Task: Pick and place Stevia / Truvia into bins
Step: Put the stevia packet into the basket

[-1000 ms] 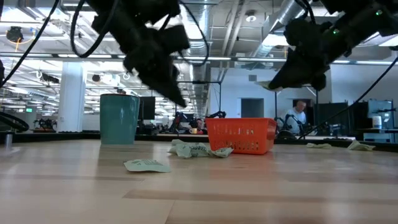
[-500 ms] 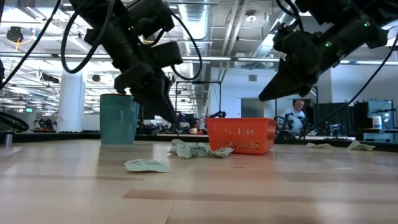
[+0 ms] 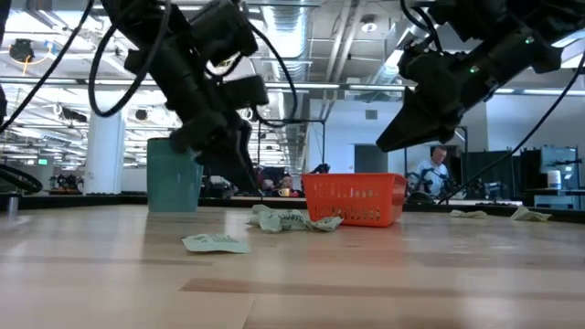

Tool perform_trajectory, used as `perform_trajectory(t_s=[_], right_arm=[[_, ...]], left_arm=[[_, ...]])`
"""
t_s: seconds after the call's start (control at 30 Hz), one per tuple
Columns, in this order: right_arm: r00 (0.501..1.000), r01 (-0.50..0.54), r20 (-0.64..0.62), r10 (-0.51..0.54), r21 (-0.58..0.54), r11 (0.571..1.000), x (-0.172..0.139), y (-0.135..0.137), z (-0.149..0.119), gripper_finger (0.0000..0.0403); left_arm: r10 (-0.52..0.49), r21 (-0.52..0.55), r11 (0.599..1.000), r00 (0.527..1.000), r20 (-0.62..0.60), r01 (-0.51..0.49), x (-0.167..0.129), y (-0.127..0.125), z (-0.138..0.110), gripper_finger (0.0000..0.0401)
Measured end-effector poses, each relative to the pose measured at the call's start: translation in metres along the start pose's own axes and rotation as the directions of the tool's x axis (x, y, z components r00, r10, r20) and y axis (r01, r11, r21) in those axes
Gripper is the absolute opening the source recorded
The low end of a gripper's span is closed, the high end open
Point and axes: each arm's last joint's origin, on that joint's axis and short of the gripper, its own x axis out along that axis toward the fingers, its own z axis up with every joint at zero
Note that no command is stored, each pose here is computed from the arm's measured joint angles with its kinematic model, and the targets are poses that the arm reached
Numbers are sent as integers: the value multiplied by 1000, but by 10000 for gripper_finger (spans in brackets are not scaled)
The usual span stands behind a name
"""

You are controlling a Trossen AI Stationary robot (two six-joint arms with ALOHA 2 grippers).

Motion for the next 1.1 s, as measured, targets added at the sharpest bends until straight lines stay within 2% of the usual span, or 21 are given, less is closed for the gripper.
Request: perform_trajectory(t_s=[0.2, 0.43, 0.57, 0.73, 0.97, 1.1], right_arm=[[1000, 3, 8, -3, 7, 1000, -1, -2, 2, 148], [1000, -4, 24, 3, 14, 1000, -4, -2, 4, 149], [1000, -4, 23, 3, 14, 1000, -4, -2, 4, 144], [1000, -3, 23, 3, 14, 1000, -4, -2, 4, 136], [1000, -2, 23, 2, 15, 1000, -4, -2, 4, 127], [1000, -2, 24, 1, 15, 1000, -4, -2, 4, 123]], left_arm=[[30, 29, 999, 999, -28, -29, 28, 3, -5, 184], [82, -37, 996, 996, -45, -84, 36, 18, -5, 185], [44, -94, 994, 998, -53, -49, 37, 22, -7, 180], [6, -96, 995, 999, -53, -11, 37, 21, -8, 131], [-19, -90, 996, 998, -53, 15, 37, 20, -8, 14], [-18, -51, 999, 999, -46, 16, 36, 17, -6, 5]])
